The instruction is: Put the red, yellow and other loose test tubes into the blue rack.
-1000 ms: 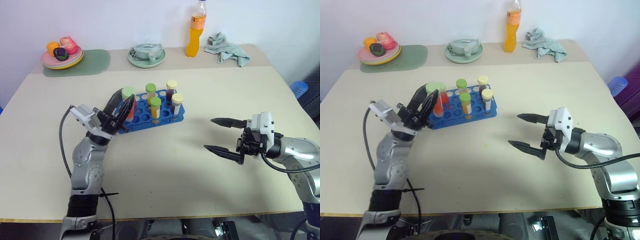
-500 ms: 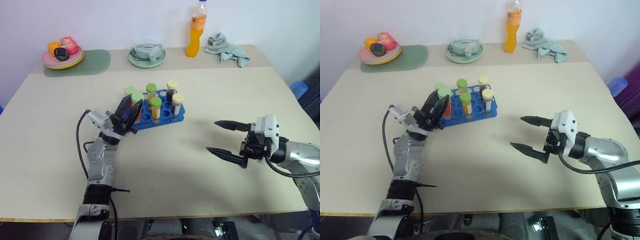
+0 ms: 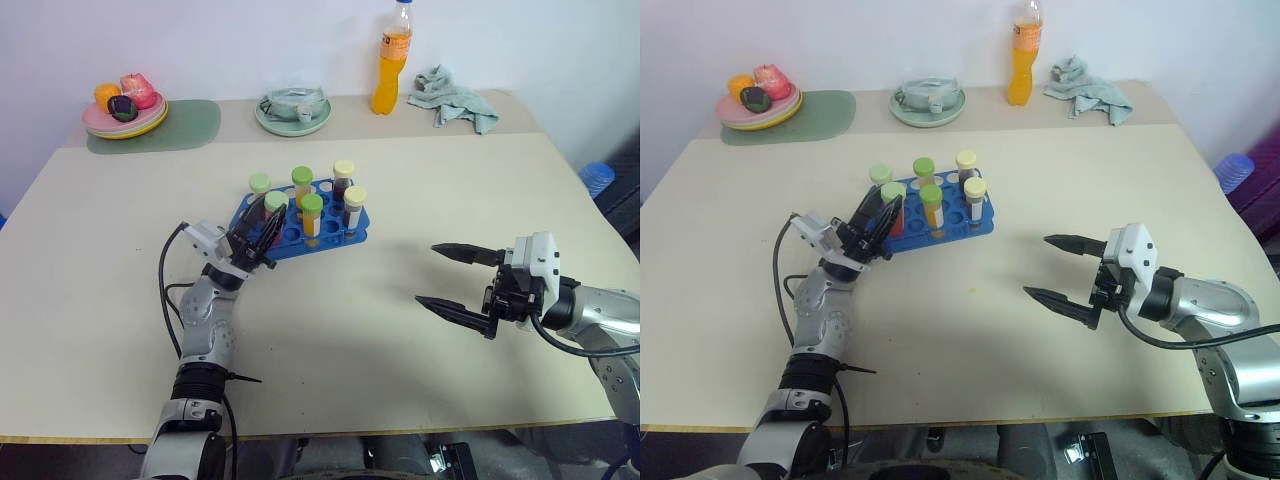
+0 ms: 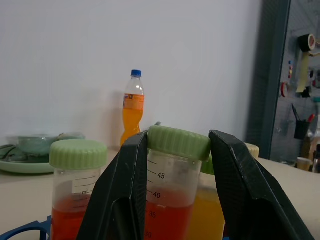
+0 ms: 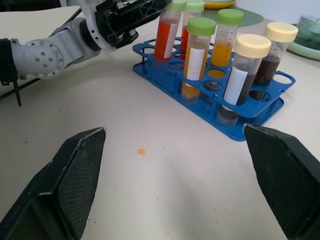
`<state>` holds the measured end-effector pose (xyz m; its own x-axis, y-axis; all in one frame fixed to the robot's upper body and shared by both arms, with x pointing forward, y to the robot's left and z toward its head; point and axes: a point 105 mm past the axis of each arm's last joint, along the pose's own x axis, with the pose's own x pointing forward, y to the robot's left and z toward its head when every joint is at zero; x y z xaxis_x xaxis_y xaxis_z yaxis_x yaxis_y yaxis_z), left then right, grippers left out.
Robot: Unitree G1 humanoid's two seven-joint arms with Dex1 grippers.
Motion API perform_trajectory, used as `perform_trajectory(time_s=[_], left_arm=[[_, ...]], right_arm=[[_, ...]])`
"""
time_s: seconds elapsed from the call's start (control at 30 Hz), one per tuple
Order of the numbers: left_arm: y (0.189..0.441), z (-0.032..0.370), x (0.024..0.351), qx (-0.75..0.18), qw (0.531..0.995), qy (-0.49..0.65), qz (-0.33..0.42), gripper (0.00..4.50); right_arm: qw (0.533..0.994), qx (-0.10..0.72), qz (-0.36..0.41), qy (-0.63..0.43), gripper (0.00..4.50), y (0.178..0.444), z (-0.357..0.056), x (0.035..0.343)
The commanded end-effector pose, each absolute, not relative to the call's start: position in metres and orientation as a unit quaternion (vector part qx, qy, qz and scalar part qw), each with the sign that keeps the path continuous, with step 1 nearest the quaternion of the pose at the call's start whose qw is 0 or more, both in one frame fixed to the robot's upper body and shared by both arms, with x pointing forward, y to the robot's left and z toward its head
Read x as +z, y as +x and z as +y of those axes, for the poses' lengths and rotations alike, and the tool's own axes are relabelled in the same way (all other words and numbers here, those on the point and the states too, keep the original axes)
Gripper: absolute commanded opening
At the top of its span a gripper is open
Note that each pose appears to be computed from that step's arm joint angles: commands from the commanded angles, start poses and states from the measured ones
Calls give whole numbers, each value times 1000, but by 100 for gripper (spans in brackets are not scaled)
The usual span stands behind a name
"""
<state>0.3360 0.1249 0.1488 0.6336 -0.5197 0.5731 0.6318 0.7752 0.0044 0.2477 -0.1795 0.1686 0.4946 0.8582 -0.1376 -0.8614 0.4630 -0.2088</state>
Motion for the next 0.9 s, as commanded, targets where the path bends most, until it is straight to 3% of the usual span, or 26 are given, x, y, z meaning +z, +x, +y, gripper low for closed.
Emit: perform_trajectory(time_s=[0.03,0.13,0.2,0.53,0.9], left_arm=[[332,125,158,-336,887,-117,-293,233],[332,127,160,-329,892,-106,-291,382],[328,126,165,-338,889,-103,-290,443],[303,137,175,-341,904,-44,-253,443],[271,191,157,-290,949,41,-119,443]], right_arm=[[851,505,-22,-140,450,245,-176,180],[852,505,-23,-139,450,245,-176,179],[852,505,-23,-138,450,245,-175,178],[854,504,-19,-130,450,247,-175,170],[854,507,-4,-120,450,250,-184,154]])
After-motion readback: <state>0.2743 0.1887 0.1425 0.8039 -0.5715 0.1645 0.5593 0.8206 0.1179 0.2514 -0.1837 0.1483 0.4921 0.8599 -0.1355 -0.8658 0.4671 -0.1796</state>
